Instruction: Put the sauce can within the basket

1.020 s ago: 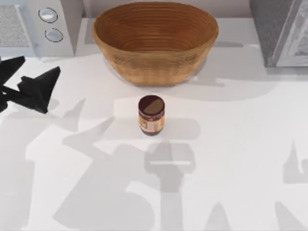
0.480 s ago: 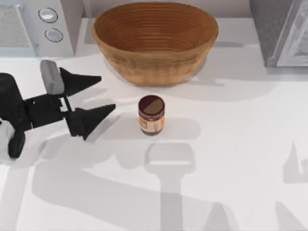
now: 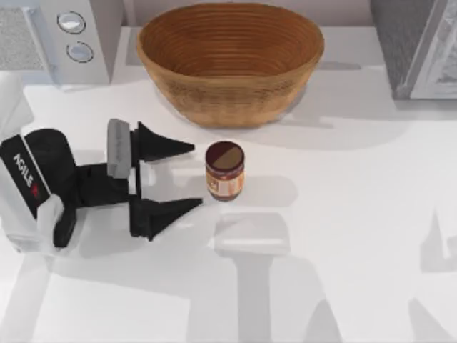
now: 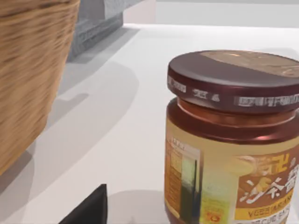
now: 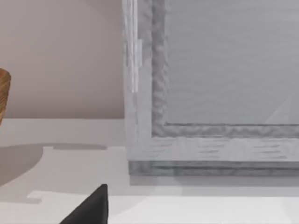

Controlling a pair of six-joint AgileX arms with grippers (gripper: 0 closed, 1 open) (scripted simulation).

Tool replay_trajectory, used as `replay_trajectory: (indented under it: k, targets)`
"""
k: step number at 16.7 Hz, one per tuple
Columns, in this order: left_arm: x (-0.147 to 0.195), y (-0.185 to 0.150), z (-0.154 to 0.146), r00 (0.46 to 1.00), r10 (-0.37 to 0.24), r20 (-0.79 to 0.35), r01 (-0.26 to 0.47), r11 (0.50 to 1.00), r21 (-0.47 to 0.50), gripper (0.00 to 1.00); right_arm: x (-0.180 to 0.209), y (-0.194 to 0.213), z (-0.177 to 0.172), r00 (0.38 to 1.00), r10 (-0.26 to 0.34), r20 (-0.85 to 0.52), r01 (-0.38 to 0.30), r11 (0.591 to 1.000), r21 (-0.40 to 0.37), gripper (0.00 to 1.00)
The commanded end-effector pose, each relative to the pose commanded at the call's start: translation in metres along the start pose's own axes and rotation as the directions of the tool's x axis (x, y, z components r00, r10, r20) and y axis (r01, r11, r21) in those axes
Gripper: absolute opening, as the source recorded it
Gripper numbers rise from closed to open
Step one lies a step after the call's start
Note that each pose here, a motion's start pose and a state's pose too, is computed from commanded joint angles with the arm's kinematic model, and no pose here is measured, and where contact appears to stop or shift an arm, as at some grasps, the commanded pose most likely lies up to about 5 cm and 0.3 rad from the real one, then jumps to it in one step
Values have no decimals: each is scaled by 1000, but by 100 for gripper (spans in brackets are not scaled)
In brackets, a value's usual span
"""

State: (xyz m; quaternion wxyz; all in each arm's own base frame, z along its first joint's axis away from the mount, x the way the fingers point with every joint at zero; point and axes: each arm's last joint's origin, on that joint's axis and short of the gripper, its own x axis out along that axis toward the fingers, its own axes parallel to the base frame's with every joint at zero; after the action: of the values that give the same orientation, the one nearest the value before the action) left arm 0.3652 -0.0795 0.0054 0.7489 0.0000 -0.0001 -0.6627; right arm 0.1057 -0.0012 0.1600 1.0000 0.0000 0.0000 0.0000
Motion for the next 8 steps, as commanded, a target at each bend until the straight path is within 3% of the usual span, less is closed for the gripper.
replay_trajectory:
  k: [5, 8]
  targets:
    - [-1, 0, 0, 1000, 5, -1, -5, 1000, -4, 100, 0, 0, 0, 1000, 0, 0, 0, 1000, 0, 100]
    - [20, 1, 0, 1000, 0, 0, 0, 1000, 0, 100, 0, 0, 0, 1000, 0, 0, 0, 1000, 0, 100]
